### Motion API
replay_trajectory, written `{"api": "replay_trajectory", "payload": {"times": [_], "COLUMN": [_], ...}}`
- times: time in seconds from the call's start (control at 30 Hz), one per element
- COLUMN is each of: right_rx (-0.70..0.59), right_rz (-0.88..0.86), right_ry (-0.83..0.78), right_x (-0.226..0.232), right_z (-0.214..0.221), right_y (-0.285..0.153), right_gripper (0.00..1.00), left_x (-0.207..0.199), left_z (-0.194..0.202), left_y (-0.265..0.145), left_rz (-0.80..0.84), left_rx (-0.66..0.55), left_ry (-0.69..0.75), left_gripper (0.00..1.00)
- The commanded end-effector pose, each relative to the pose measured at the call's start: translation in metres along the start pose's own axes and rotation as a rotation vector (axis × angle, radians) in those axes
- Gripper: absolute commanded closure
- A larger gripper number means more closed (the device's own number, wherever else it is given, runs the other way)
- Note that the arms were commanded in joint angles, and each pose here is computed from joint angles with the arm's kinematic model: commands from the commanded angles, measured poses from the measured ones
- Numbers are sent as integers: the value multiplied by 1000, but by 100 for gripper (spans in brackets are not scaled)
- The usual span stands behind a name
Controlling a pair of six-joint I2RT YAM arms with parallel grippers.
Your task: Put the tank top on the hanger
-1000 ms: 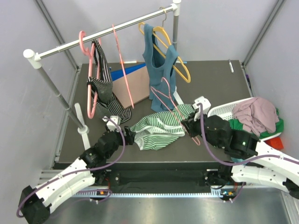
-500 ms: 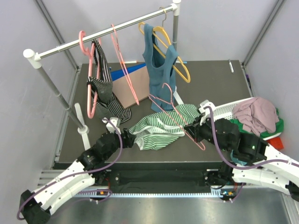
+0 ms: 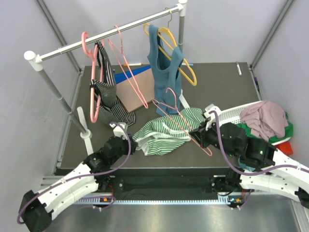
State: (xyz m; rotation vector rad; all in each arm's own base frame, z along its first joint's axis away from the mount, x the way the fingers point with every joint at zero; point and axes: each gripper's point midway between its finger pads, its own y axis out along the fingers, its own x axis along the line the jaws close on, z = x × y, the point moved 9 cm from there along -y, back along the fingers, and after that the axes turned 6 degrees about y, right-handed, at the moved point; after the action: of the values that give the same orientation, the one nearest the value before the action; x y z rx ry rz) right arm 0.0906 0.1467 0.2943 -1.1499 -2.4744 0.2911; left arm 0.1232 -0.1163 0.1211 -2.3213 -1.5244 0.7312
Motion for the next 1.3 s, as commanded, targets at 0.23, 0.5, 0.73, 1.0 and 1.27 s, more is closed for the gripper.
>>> {"api": "replay_trajectory", "payload": {"times": [0.23, 0.5, 0.73, 1.0, 1.27], "right_rx": [29, 41, 52, 108, 135], "right_rz": [-170, -244, -352, -396, -384], "right_ry": [7, 34, 32, 19, 30], "right_x": [14, 18, 23, 25, 26], "right_z": [2, 10, 14, 23, 38], "right_y": [-9, -10, -18, -17, 0], "right_gripper": [100, 100, 100, 100, 100], "left_x": [-9, -5, -2, 0, 3], "left_z": [-25, -41, -55, -69, -74], "left_y": [3, 13, 25, 29, 24], "left_rz": [7, -79, -206, -309, -337], "left_rx": [-101, -214, -204, -211, -220], "left_ry": [-30, -34, 20, 54, 77], "left_gripper": [100, 100, 100, 100, 100]}}
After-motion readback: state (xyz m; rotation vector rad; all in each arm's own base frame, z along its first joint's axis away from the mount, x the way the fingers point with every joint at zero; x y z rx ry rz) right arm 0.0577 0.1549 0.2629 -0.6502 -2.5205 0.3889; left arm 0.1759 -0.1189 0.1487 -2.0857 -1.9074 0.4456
